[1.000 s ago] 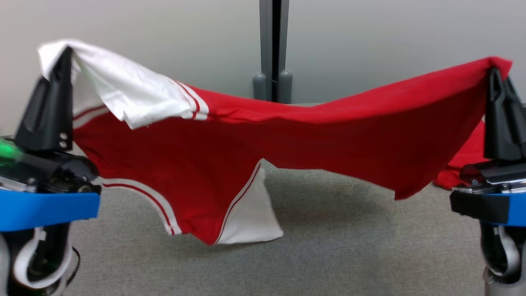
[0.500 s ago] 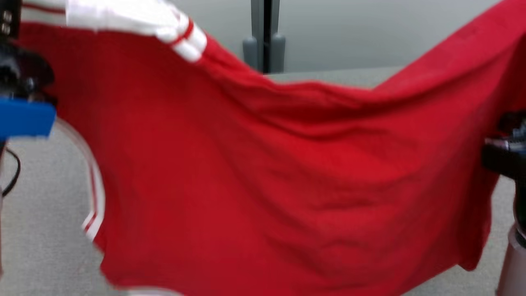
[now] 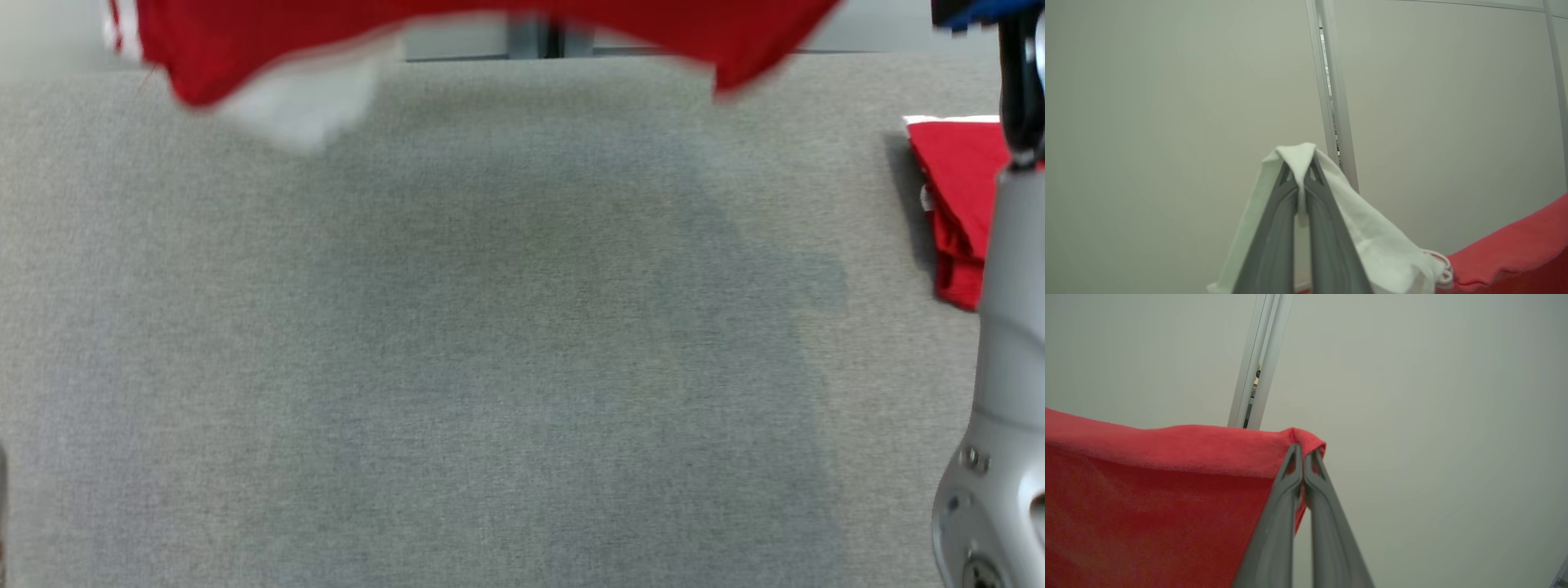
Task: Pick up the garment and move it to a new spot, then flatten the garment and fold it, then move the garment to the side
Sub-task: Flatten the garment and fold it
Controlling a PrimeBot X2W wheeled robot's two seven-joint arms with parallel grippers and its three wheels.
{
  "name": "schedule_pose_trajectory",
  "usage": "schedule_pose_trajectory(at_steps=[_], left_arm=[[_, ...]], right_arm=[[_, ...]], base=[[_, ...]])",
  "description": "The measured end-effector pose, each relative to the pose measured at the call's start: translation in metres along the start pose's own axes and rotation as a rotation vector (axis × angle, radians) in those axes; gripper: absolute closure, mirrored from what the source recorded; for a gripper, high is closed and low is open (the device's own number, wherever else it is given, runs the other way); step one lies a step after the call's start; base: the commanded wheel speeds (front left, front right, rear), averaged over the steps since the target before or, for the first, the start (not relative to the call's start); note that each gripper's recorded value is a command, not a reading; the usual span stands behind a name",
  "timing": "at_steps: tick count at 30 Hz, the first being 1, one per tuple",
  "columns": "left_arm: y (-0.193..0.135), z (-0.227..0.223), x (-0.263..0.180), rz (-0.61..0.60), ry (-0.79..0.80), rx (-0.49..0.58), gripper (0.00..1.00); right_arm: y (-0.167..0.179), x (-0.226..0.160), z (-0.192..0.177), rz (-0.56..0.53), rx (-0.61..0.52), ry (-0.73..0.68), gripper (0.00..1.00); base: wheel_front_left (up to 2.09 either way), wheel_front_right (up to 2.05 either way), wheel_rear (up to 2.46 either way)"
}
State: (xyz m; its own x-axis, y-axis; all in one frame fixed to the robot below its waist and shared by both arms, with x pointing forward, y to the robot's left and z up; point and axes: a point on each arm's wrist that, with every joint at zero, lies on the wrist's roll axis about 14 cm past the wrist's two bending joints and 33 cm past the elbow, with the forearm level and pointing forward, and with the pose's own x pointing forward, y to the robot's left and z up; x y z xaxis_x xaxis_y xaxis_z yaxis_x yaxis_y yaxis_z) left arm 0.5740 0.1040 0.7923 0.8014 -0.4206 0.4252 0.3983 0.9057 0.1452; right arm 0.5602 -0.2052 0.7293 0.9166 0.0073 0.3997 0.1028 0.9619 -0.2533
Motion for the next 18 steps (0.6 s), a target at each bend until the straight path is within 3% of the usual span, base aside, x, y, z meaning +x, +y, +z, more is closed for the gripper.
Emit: schedule_pose_trajectory(at_steps=[5,8,15,18], left_arm=[[0.002,-0.025,0.021,0.027,0.0,-0.023,1.0],[0.004,-0.068,0.022,0.057,0.047,-0.089,1.0],[-0.001,-0.218,-0.028,0.117,0.297,-0.245,1.0],[-0.011,-0.261,-0.059,0.145,0.367,-0.327,1.0]], right_arm=[[0.016,0.031,-0.039,0.027,-0.022,0.094,1.0],[0.034,0.036,-0.08,0.064,-0.043,0.16,1.0],[0.078,0.001,-0.204,0.149,0.009,0.388,1.0],[0.096,-0.022,-0.241,0.183,0.039,0.455,1.0]], base=[[0.0,0.0,0.0],[0.0,0.0,0.0],[0.0,0.0,0.0],[0.0,0.0,0.0]])
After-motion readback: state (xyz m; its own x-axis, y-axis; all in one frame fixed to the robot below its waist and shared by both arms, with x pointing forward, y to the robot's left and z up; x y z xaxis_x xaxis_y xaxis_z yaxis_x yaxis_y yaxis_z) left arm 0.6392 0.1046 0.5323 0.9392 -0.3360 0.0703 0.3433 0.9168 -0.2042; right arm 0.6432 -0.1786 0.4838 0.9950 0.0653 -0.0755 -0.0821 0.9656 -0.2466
